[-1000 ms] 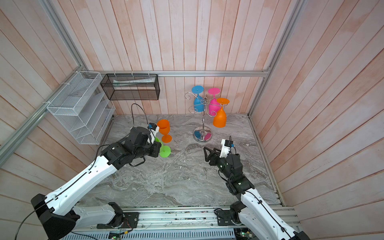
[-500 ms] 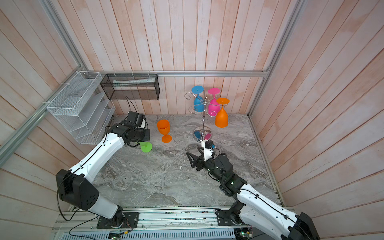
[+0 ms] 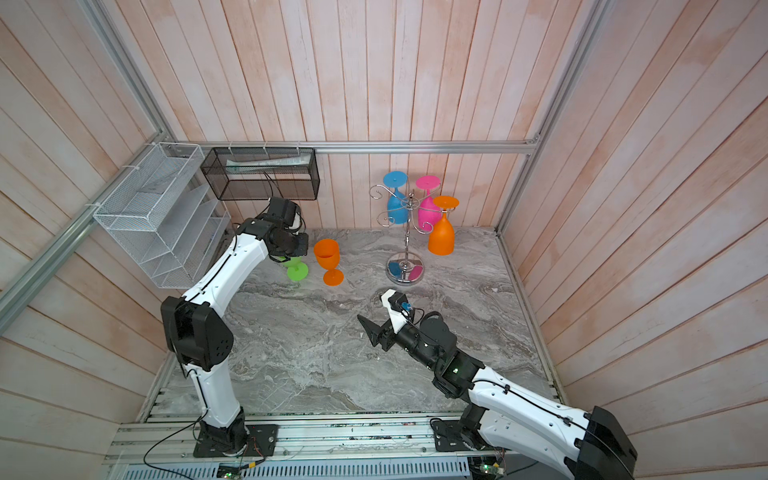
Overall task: Take the wine glass off the wine glass rack
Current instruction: 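Lower the green glass beside the orange glass with the left gripper while the right withdraws, then open the left gripper and raise it off the green glass rim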
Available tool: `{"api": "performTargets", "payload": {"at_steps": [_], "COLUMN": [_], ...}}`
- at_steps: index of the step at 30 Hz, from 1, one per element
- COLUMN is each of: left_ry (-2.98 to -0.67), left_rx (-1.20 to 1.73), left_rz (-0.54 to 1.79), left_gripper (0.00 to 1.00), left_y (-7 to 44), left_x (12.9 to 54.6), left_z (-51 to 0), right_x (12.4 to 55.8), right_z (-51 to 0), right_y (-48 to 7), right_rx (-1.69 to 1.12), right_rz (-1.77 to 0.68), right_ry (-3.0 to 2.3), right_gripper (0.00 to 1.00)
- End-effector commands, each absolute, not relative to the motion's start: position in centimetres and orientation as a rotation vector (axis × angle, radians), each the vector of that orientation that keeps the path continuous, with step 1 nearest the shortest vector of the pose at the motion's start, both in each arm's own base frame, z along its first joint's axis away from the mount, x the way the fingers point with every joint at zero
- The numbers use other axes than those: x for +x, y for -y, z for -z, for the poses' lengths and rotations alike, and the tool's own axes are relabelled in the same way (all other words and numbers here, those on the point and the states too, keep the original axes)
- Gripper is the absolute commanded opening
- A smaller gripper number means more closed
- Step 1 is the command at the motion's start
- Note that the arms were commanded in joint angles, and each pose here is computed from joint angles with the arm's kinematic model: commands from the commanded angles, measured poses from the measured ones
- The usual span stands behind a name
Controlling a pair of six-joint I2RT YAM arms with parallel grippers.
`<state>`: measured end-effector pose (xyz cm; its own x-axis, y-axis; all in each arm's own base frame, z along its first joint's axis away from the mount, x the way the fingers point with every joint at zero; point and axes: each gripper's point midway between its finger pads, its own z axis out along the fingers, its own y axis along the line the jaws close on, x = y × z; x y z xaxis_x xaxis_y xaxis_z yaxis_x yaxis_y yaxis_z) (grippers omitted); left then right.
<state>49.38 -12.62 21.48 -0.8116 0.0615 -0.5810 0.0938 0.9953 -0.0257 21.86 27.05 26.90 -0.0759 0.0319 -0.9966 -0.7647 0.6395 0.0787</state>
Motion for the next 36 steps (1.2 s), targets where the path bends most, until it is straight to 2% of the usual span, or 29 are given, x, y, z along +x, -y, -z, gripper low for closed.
{"api": "performTargets", "payload": {"at_steps": [1,13,30,36], "left_ry": [-2.527,-2.555,-2.592,-2.593], "left_rx": [0.117,0.103,0.099,0.095], "left_rz": [0.034,0.033,0.046,0.042], "left_gripper": [0.00,0.00,0.00,0.20], "left_y": [11.8,11.1,11.4,11.4], "left_x": [50.3,53.0,53.9,54.1], "left_z": [-21.7,-19.9,-17.2,-17.3], "right_x": [21.7,21.9,22.0,22.0], "right_z": [-26.9,-26.5,-24.6,-24.5], "right_y": [-27.2,-27.5,-27.5,-27.5], "right_rx": [-0.647,-0.650,-0.649,-0.649], "right_rz": [-0.737,-0.733,-0.727,-0.727], "right_ry": [-1.481,-1.475,-1.512,-1.511], "right_gripper": [0.78,0.78,0.78,0.79]}}
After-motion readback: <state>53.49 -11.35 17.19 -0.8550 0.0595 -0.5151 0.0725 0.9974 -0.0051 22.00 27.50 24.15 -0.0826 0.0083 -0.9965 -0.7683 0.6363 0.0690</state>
